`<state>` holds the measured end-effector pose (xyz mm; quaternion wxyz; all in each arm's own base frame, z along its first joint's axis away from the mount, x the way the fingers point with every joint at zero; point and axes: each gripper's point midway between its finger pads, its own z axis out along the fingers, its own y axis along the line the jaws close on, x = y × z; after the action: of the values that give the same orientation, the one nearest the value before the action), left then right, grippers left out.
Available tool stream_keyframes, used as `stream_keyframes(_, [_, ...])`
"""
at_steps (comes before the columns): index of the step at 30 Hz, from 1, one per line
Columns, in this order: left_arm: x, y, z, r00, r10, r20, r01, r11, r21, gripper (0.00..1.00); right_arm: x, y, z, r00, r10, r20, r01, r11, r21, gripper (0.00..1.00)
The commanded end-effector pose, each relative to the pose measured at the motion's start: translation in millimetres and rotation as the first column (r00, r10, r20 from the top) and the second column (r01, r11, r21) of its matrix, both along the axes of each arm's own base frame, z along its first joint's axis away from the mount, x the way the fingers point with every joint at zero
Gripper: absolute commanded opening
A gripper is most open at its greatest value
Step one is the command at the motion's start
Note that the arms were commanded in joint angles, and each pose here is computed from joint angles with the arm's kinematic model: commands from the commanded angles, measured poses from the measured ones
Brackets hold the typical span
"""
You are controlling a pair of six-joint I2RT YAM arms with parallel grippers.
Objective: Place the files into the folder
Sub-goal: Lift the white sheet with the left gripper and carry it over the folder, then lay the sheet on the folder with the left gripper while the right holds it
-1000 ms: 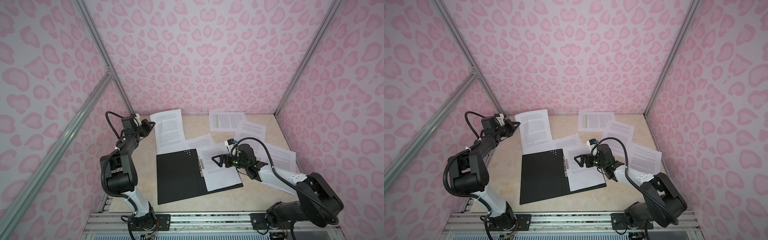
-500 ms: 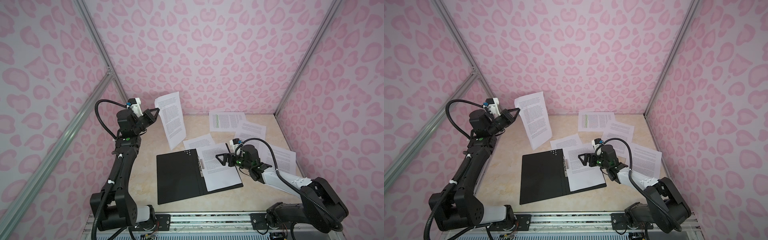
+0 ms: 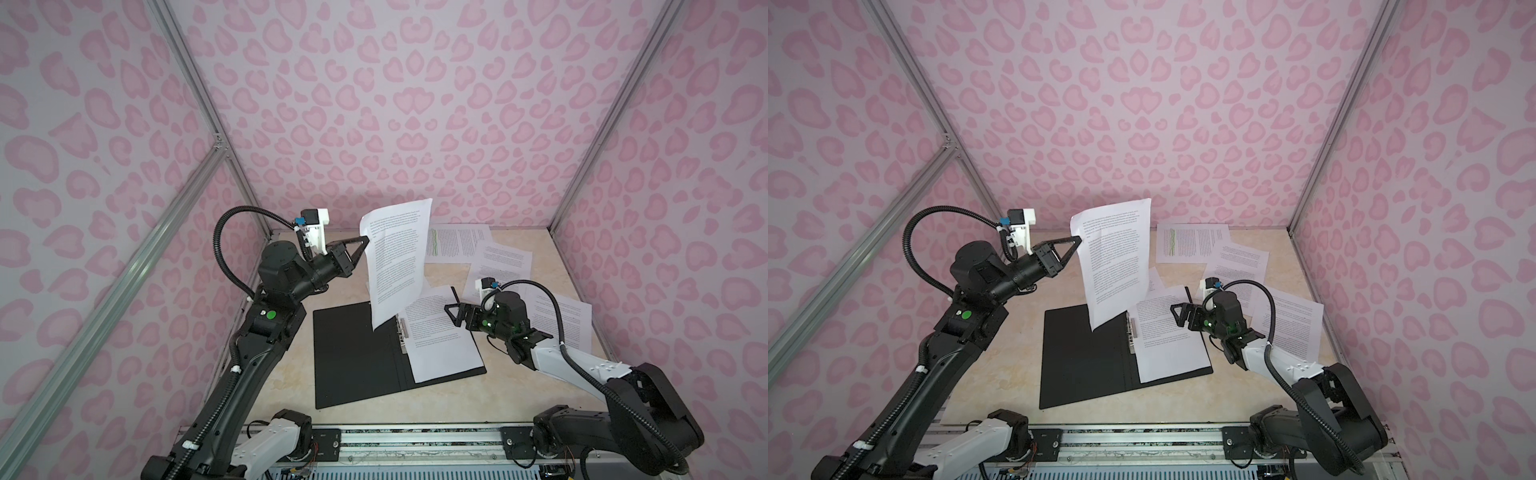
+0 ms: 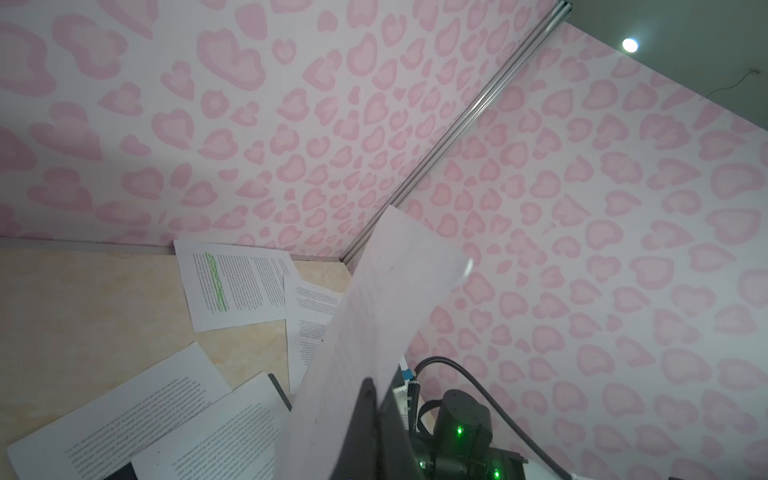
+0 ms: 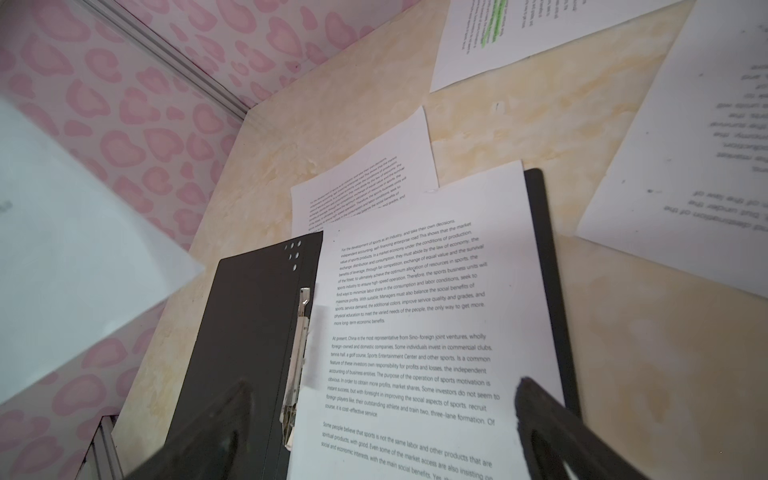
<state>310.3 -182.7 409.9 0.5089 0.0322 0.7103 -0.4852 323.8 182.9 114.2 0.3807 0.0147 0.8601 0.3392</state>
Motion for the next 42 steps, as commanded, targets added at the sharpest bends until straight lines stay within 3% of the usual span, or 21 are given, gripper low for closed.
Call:
stream_keyframes(1, [1.3,1.7,-28.5,0.995,0.031,-0.095,-0.032,0.999,-0.005,0.04,2.7,-8.1,-3.9,0.999,-0.044,-0.006,0.044,0.999,-0.017,0.97])
stream_keyframes(6, [7.0,8.0,-98.7,0.960,0.091,-0.263,-0.077,0.995,0.063,0.04,4.0,-26.1,-7.1,0.993,-0.117,-0.010,0.116,0.992,-0.056,0.96])
stream_keyframes(13, [8.9,25.6,-212.3,0.875,0.215,-0.434,-0.102,0.958,0.269,0.04,4.1,-43.9,-10.7,0.981,-0.191,-0.016,0.189,0.979,-0.079,0.95])
stream_keyframes(17, [9.7,45.5,-271.6,0.827,0.324,-0.459,-0.114,0.896,0.428,0.04,3.3,-29.0,-8.2,0.992,-0.128,-0.013,0.127,0.991,-0.034,0.95])
stream_keyframes(20, [12.5,48.9,-301.7,0.798,0.346,-0.494,-0.089,0.877,0.471,0.04,2.1,-9.2,-8.6,0.998,-0.053,-0.018,0.052,0.998,-0.017,0.95])
stream_keyframes(28, [19.7,56.9,-330.4,0.778,0.396,-0.487,-0.090,0.839,0.537,0.04,-4.9,46.4,-21.2,0.985,0.156,-0.071,-0.154,0.988,0.031,0.95])
stream_keyframes(42, [17.2,50.1,-356.9,0.760,0.373,-0.532,-0.089,0.871,0.483,0.04,-21.3,106.2,-47.7,0.917,0.353,-0.185,-0.331,0.933,0.141,0.83])
